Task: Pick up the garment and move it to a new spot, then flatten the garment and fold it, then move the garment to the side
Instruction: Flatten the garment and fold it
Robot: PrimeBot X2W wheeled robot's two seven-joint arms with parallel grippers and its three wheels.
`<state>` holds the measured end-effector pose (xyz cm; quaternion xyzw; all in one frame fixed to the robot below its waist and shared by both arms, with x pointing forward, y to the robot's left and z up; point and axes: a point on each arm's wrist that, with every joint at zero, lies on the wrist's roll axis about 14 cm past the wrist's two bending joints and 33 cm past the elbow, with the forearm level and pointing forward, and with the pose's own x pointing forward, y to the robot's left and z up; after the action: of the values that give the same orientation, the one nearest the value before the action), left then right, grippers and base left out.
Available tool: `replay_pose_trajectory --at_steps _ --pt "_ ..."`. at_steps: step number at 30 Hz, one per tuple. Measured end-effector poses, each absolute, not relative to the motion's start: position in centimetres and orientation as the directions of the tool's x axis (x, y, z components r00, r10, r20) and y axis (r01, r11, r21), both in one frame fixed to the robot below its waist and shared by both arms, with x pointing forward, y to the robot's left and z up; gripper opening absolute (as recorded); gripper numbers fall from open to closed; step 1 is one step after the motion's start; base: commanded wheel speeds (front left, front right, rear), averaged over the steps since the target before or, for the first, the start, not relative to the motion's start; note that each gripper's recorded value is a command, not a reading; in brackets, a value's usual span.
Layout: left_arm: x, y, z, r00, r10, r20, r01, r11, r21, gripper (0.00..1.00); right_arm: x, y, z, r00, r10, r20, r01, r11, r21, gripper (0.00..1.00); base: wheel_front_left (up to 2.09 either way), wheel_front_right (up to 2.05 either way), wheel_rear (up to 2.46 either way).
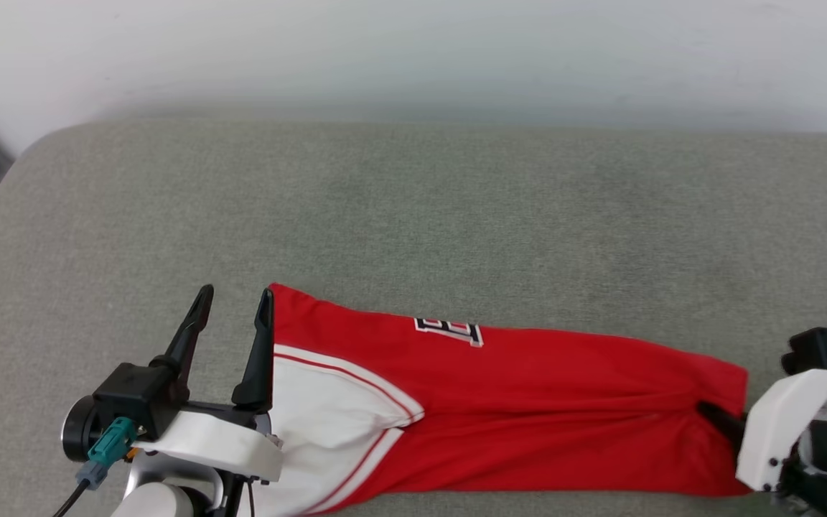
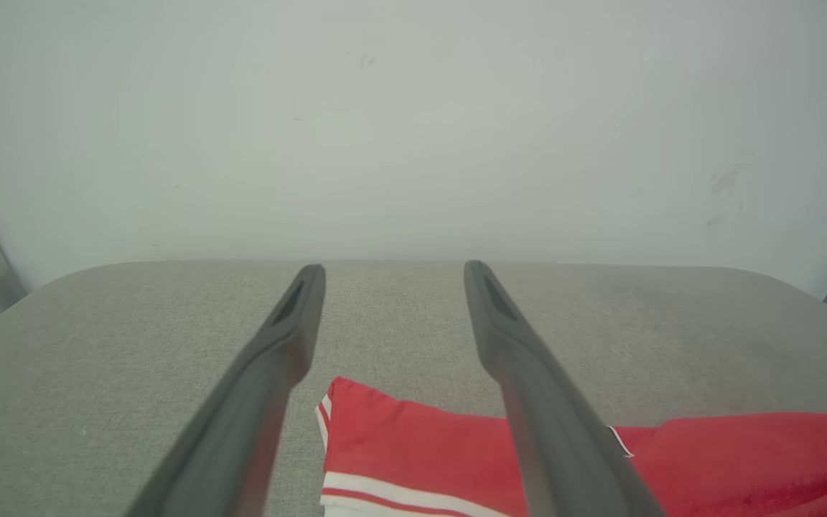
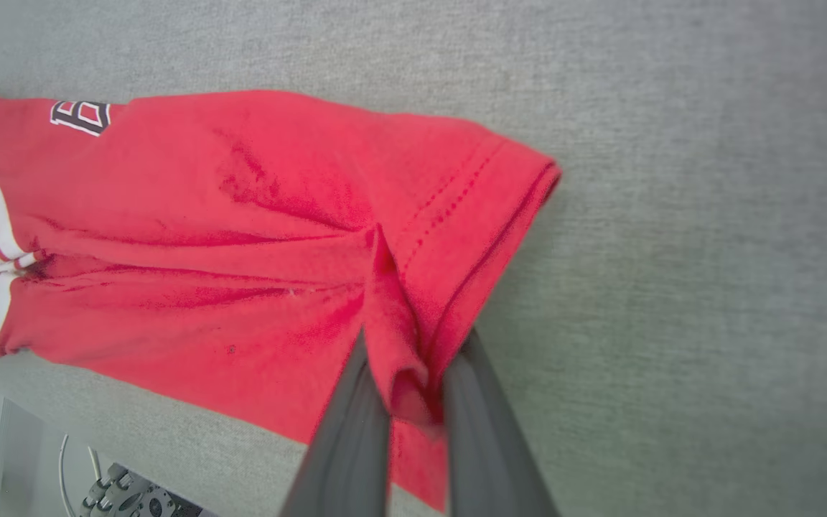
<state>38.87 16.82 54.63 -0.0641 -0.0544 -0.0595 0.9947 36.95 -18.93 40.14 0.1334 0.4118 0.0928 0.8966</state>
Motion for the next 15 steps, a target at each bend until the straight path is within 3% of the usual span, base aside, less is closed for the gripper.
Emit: replay_pose_trajectory --at_steps 11,15 --pt "38.9 14.9 55.0 0.979 -0.165 0.120 0.179 0.977 -0.118 1.00 35.4 -30.5 43.1 0.727 -0.004 -0.687 0.221 0.948 0.228 0.00 0.00 0.00 0.00" --pt "39.0 14.5 54.9 0.978 -0.175 0.118 0.189 0.975 -0.119 1.00 34.3 -31.5 43.2 0.720 -0.018 -0.693 0.274 0.926 0.260 0.00 0.00 0.00 0.00"
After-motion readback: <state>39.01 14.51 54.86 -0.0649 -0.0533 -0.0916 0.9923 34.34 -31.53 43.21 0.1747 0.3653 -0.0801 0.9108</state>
